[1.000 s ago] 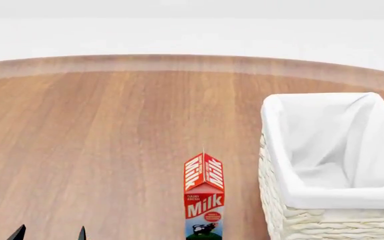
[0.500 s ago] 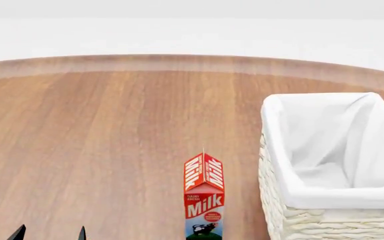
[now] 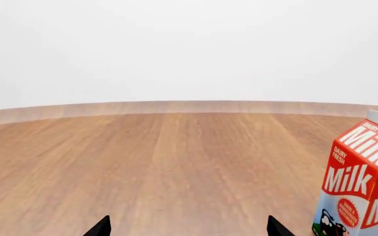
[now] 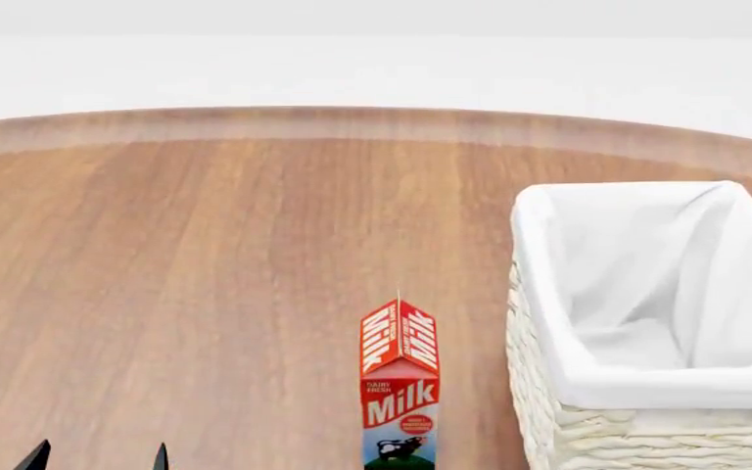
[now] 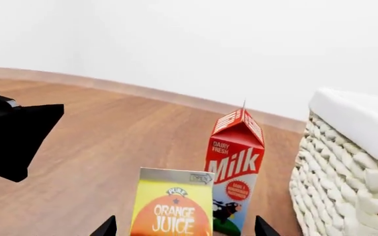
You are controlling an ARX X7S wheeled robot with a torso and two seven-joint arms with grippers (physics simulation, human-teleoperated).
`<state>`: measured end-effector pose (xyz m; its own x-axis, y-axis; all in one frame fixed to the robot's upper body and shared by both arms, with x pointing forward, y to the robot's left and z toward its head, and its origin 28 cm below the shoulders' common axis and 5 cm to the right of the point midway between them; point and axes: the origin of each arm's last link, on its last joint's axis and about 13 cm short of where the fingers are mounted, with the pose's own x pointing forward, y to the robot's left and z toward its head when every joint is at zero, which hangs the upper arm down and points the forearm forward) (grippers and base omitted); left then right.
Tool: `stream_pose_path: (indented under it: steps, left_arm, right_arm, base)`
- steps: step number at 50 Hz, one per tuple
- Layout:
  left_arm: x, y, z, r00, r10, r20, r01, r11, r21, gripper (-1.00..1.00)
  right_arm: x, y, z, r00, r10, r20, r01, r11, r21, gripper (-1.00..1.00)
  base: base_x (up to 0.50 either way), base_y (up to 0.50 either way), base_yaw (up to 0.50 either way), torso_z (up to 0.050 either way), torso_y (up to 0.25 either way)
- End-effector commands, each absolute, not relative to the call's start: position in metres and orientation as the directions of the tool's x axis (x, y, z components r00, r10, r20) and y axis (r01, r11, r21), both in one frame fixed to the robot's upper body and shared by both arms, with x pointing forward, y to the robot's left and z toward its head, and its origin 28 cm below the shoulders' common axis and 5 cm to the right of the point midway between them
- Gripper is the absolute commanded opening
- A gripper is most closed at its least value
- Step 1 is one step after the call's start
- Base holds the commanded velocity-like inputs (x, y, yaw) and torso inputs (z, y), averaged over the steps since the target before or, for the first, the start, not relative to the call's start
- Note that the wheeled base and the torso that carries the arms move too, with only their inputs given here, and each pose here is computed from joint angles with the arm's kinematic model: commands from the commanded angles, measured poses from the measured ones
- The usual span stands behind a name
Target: Pick up the orange juice, and put it in the basket.
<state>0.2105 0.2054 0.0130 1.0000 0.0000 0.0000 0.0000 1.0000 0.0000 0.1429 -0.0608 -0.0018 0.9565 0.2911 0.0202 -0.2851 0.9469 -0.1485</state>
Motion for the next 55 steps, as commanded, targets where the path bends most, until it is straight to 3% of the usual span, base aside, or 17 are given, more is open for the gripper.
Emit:
stream_pose_path:
  steps: [1, 55]
  left_arm:
    - [0.211, 0.205, 0.013, 1.000, 0.000, 0.000, 0.000, 1.000, 0.000, 1.00]
    - [0.211, 0.205, 0.013, 1.000, 0.000, 0.000, 0.000, 1.000, 0.000, 1.00]
  right_arm:
    - [0.150, -0.057, -0.011, 0.959, 0.283, 0.004, -0.280, 0.948, -0.150, 1.00]
    - [0.167, -0.046, -0.026, 0.959, 0.281, -0.034, -0.283, 0.954, -0.101, 1.00]
  base:
    - [0.00, 0.00, 0.00, 0.000, 0.000]
    - [0.00, 0.00, 0.00, 0.000, 0.000]
